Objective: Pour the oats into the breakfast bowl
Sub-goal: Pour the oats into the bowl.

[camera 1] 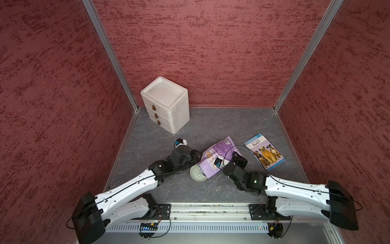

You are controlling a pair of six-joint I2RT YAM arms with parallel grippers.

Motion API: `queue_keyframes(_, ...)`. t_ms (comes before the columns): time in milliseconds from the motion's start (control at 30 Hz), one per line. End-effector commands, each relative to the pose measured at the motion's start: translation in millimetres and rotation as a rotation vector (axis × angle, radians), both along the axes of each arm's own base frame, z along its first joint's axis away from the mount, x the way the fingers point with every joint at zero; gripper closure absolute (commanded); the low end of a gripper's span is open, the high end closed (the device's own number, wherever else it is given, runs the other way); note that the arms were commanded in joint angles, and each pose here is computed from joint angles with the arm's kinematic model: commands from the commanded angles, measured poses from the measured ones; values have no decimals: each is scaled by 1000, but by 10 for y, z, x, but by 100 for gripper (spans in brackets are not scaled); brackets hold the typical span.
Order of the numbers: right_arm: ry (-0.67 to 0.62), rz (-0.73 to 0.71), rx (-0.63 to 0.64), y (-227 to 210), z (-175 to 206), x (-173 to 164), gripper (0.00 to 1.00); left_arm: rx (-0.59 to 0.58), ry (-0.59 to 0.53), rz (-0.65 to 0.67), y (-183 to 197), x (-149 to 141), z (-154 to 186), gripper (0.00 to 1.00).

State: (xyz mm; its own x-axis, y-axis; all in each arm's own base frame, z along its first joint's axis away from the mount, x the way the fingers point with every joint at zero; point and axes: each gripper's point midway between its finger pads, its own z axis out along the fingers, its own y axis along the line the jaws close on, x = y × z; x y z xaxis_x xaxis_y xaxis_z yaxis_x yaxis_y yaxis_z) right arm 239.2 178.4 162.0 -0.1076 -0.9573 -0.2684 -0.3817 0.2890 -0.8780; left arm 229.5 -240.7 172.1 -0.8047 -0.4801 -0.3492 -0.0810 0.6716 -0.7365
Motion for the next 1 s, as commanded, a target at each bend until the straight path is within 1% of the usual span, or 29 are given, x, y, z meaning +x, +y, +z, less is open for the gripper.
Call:
queue_keyframes(0, -156, -79, 164, 49, 449, 103, 100, 7, 7, 3, -24, -6, -73, 41)
queue_keyframes(267, -171, -91, 167, 57, 459, 121, 100, 13, 18, 2, -47, -25, -123, 42)
queue_keyframes(300, -173, -82, 143, 60, 459, 122, 100, 16, 18, 4, -44, -25, -131, 42)
queue_keyframes(500, -178, -80, 111, 70, 423, 135, 100, 21, 25, 4, -42, -40, -166, 42)
queue_keyframes(767, -206, -84, 79, 73, 440, 157, 100, 22, 27, 13, -28, -41, -193, 43)
queue_keyframes(967, -237, -80, 78, 100, 503, 171, 100, 24, 22, 20, -9, -40, -192, 44)
